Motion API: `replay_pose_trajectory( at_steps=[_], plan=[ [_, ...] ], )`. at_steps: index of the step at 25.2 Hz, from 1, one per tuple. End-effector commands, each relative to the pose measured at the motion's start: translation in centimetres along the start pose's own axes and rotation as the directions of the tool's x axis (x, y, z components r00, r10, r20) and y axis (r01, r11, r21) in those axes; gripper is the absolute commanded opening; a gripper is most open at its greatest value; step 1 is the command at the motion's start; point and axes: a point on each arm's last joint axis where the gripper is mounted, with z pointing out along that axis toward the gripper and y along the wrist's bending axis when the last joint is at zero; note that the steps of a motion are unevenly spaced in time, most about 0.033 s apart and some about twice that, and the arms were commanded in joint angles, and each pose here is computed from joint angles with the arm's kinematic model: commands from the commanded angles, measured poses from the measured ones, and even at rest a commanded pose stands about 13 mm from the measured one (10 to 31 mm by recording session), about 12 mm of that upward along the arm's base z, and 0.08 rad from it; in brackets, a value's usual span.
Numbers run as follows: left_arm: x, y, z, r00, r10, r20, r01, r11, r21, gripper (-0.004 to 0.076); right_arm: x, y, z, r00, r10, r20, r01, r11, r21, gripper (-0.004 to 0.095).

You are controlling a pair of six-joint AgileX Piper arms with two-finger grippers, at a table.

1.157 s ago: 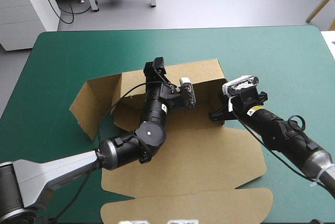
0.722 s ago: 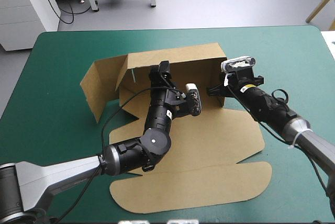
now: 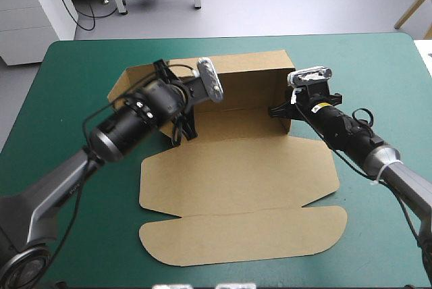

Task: Fold the box

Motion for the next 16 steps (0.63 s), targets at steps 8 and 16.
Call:
replay_pose_trajectory(
  at_steps=[8,16],
  plan=[
    [9.8,13.0,-5.0,0.742,-0.670,0.024,0.651,0.729,0.210,0.0013,-2.8,-0.3,-1.3,0.990,0.022,0.136,-0.025,0.999,0.024,-0.0014],
    [24.0,16.5,-3.3,0.235,-0.971,-0.051,0.932,0.210,0.295,0.0013,-2.8,-0.3,-1.3,0.990,0.022,0.136,-0.025,0.999,0.024,-0.0014]
  ],
)
